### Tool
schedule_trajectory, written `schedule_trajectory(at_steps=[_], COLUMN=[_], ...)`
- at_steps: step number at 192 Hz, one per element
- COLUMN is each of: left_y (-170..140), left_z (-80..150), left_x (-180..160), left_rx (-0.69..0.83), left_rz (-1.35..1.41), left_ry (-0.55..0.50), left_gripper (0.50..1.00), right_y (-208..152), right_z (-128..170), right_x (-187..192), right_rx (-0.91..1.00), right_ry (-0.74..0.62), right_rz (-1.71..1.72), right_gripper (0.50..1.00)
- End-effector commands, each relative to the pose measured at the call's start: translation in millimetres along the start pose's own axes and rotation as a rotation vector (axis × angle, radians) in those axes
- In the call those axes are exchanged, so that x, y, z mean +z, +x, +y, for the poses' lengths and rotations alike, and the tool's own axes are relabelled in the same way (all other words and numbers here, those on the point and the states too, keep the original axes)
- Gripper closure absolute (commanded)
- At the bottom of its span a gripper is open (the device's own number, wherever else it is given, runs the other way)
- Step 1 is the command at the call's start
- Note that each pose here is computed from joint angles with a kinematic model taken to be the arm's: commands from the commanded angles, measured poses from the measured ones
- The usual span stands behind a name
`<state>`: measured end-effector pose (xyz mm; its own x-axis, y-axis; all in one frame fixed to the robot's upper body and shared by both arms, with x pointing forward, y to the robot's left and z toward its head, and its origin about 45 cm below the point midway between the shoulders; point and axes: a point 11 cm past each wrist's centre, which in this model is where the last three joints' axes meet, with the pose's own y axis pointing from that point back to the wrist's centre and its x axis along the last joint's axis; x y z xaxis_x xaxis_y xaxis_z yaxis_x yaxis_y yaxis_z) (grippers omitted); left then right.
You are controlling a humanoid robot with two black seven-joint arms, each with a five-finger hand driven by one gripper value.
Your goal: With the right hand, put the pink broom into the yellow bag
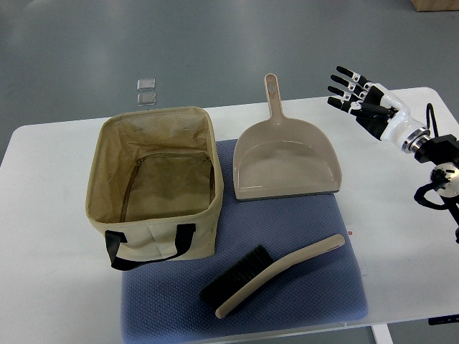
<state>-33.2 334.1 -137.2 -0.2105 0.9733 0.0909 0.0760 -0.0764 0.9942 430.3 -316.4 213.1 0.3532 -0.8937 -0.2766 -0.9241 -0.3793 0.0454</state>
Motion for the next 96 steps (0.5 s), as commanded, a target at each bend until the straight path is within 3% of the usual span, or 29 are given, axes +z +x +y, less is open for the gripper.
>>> schedule_trajectory(at_steps=[1,67,96], left_y=[0,0,0], left_z=[0,0,0], left_x=[0,0,0], left_rx=[0.000,0.000,0.000], left_rz=[-0.001,-0.001,-0.001], left_ry=[0.000,0.000,0.000], left_gripper=[0.500,0.500,0.500], right_y=[1,-2,-15], right_z=[0,-1,3], right_x=[-3,-15,-20], right_rx=[0.000,-0.059,-0.184], right_ry=[0.003,-0.012,-0.057], right_rz=[0.006,0.084,0.189], right_gripper=[0.558,0.558,0.560])
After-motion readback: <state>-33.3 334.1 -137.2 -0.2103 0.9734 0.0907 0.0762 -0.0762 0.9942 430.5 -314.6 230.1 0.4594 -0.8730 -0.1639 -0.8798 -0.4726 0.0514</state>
